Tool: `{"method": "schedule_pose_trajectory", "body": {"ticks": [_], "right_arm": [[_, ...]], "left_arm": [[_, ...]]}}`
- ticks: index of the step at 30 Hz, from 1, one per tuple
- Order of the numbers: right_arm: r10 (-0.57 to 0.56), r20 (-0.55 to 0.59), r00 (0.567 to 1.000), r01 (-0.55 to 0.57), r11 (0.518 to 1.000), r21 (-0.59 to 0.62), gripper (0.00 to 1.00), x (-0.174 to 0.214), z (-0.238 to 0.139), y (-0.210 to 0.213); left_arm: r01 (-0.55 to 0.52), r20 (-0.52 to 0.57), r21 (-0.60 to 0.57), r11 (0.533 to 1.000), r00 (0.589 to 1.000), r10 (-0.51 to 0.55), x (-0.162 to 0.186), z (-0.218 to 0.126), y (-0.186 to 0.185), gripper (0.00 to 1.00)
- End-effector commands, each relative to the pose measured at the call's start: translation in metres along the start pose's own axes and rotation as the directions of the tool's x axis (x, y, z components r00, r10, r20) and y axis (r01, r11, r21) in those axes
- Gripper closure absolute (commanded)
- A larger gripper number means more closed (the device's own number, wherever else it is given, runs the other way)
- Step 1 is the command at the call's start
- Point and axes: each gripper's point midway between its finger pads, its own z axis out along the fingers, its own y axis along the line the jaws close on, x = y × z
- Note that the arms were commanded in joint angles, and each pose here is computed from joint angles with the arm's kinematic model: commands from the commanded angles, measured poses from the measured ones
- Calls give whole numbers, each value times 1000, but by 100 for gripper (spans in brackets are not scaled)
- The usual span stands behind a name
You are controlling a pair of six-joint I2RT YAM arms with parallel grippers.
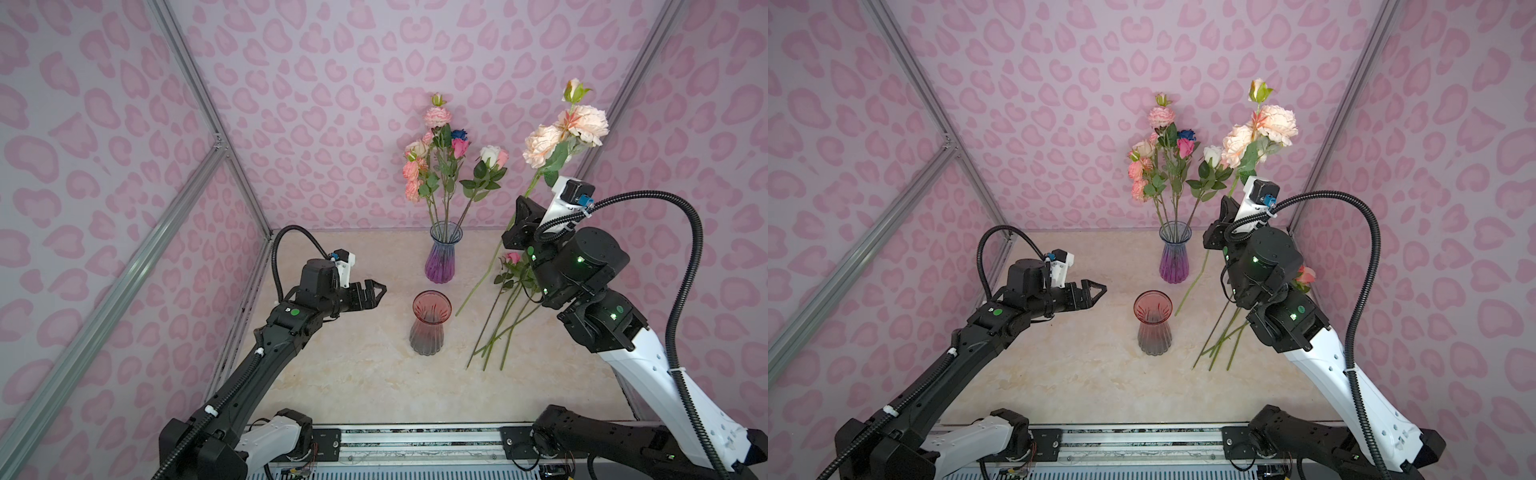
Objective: Arrange the flowers into the vase
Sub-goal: 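Carry the peach rose over the pink-red vase with the right gripper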
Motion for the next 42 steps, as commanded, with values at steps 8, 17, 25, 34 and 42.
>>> {"method": "schedule_pose_trajectory", "body": {"ticks": [8,17,25,34,42], "right_arm": [[-25,-11,1000,24,996,-90,100,26,34,50],[-111,-266,958,68,984,-164,99,162,23,74],[-166,-384,908,83,971,-223,89,221,9,82],[-187,-430,884,64,957,-283,80,245,-5,96],[-151,-425,893,27,959,-283,74,234,-23,89]], "left_arm": [[-15,11,35,999,1000,15,-4,1,-6,4],[-10,7,44,999,1000,10,-4,1,-8,4],[-10,6,45,999,1000,9,-3,1,-8,4],[-2,-6,39,999,1000,2,-2,6,-5,4],[2,-16,39,999,1000,-2,-1,9,-4,3]]}}
